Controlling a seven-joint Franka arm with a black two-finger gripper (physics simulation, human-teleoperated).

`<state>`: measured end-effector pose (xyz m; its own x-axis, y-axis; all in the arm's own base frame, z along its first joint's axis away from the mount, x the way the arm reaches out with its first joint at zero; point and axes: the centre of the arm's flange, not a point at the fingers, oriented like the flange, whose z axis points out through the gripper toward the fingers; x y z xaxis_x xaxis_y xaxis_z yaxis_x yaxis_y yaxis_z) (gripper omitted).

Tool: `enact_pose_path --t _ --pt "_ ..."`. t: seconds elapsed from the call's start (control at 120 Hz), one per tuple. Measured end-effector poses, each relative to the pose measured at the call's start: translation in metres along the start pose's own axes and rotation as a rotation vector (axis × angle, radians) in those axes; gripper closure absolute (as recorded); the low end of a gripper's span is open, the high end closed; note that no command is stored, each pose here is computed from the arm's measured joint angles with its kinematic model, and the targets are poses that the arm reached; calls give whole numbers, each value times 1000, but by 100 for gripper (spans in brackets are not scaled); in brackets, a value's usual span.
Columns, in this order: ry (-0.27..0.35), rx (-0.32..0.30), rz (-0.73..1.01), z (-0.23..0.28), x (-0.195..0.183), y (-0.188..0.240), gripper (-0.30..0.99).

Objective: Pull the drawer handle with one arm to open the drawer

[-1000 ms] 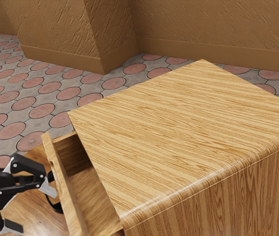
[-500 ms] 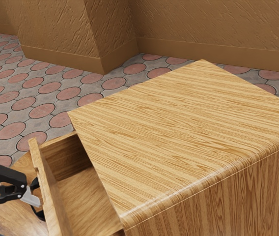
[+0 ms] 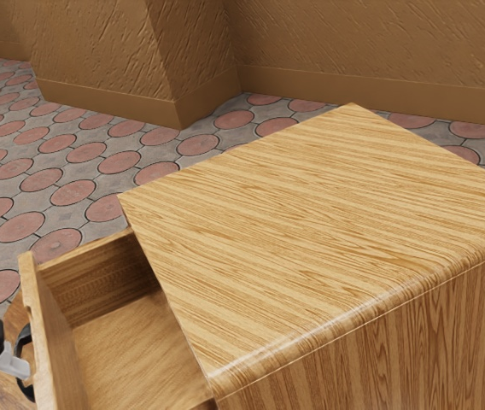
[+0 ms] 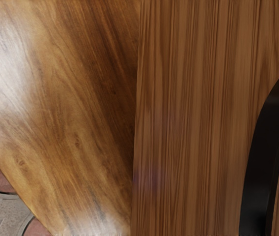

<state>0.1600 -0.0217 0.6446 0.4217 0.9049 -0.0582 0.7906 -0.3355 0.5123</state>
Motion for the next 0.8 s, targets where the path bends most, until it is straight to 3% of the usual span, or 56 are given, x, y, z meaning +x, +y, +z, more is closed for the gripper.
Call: enact_pose_path --t 0.8 --pt "19 24 -14 -26 -12 -46 1"
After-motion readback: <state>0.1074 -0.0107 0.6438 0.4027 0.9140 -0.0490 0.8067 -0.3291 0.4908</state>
